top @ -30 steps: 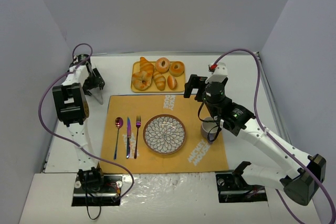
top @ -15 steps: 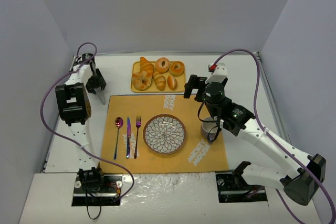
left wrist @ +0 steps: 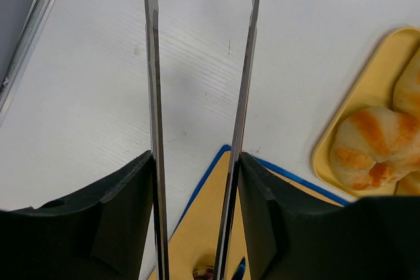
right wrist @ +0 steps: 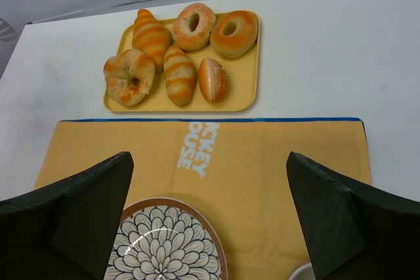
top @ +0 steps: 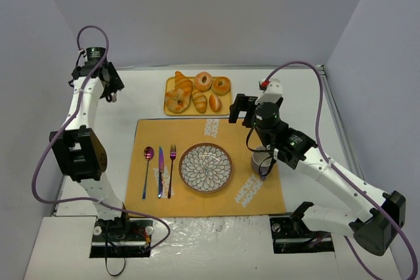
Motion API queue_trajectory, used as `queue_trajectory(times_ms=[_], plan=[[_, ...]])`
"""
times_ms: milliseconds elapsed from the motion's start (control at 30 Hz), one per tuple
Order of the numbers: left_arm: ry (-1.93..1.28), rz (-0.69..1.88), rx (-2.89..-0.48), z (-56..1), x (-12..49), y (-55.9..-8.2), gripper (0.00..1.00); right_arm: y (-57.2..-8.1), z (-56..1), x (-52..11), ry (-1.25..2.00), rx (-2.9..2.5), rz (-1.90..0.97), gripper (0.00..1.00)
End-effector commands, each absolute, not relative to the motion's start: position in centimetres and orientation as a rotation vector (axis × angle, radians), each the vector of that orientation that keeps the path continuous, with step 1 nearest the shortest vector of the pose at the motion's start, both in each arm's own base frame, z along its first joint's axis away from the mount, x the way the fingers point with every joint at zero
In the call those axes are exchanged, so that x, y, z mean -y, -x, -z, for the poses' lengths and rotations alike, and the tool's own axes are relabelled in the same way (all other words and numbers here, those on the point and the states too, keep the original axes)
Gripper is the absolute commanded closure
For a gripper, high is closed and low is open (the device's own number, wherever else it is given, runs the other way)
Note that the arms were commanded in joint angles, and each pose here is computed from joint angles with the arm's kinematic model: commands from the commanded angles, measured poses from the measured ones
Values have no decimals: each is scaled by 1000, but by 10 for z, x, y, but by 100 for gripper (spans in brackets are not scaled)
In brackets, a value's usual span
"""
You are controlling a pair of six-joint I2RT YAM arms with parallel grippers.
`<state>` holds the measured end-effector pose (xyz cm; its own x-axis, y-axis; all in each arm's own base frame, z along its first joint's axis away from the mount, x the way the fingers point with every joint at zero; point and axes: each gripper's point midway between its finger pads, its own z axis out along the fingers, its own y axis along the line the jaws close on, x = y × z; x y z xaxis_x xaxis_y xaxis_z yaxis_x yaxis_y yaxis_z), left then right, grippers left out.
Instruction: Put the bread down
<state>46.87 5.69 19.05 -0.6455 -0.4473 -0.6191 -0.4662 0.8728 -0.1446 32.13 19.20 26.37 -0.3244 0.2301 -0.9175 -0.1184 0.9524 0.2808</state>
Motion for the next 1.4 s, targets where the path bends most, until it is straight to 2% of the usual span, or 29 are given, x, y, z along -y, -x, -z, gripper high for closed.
queue_trajectory(times_ms=[0,333,433,533,667,1367], plan=[[615,-48,-2291,-227,-48,-455,54,-331,-288,-199,-118,-1793,-412,0],[338,43,-2312,-256,33,-429,53,-332,-283,-198,-123,-1801,-398,0],[263,73,-2327,-257,57,-423,53,-333,-282,-198,-126,-1804,-396,0],[193,110,-2356,-250,82,-419,47,-333,-280,-198,-128,-1809,-398,0],[154,138,-2375,-240,102,-420,47,-332,-280,-199,-124,-1809,-403,0],[90,125,-2452,-197,145,-412,48,-329,-280,-195,-135,-1811,-399,0]])
